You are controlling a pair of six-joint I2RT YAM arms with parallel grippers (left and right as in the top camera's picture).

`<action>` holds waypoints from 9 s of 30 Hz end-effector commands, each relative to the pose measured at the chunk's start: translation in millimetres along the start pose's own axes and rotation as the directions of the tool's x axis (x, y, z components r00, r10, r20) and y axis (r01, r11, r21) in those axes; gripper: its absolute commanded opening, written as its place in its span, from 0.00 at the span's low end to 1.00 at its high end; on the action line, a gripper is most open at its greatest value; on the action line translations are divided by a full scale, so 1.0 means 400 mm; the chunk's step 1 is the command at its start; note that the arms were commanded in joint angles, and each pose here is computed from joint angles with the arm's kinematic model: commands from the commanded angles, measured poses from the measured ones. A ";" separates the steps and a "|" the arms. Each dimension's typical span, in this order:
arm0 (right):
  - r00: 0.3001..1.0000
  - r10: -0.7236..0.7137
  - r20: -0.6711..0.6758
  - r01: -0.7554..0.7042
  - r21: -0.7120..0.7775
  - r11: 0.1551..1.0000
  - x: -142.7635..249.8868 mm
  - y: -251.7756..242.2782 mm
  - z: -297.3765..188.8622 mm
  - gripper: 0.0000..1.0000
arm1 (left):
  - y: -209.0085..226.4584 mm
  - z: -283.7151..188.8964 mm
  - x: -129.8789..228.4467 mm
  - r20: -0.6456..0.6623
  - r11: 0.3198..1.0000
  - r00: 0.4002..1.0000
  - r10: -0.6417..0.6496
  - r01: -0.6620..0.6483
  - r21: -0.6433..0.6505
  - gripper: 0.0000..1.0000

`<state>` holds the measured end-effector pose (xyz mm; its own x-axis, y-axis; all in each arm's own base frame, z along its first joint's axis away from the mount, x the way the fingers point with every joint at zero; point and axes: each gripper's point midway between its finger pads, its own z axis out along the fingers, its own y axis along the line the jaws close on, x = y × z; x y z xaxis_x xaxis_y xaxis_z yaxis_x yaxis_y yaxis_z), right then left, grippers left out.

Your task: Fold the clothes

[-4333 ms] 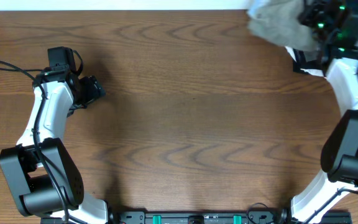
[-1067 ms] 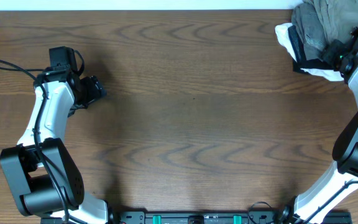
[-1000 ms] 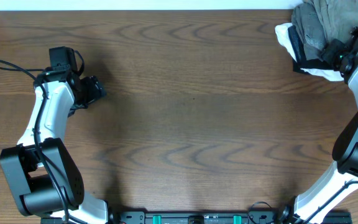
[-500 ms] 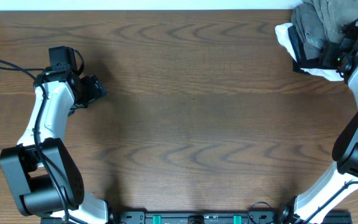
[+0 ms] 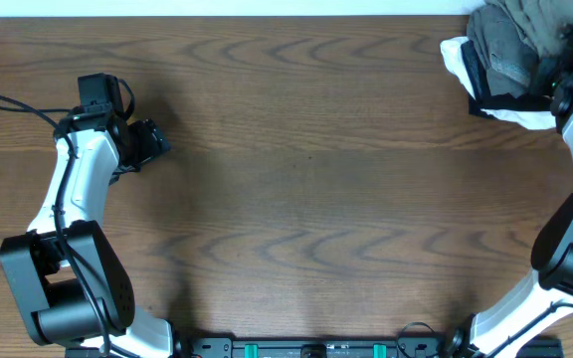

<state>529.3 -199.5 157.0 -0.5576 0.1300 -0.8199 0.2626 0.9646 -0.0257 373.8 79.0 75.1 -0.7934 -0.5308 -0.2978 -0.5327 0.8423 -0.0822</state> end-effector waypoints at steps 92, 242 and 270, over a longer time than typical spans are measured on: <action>0.969 0.157 0.191 -0.140 -0.100 0.985 0.084 0.062 0.266 0.99 | -0.004 -0.006 -0.005 0.012 1.000 1.000 0.006 -0.006 0.001 0.89; 0.355 -0.476 0.805 0.902 -0.160 0.401 0.563 0.523 -0.762 0.99 | -0.003 -0.006 -0.003 0.008 1.000 1.000 0.006 -0.006 0.000 0.98; 0.825 -0.054 0.563 0.274 -0.315 0.909 0.456 0.365 -0.703 0.99 | -0.003 -0.006 -0.003 0.008 1.000 1.000 0.006 -0.006 0.000 0.98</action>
<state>241.2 45.0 168.5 -0.0024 -0.1051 -0.9945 -0.2578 0.9609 -0.1009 373.9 79.0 75.1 -0.7921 -0.5327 -0.2980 -0.5345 0.8411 -0.0831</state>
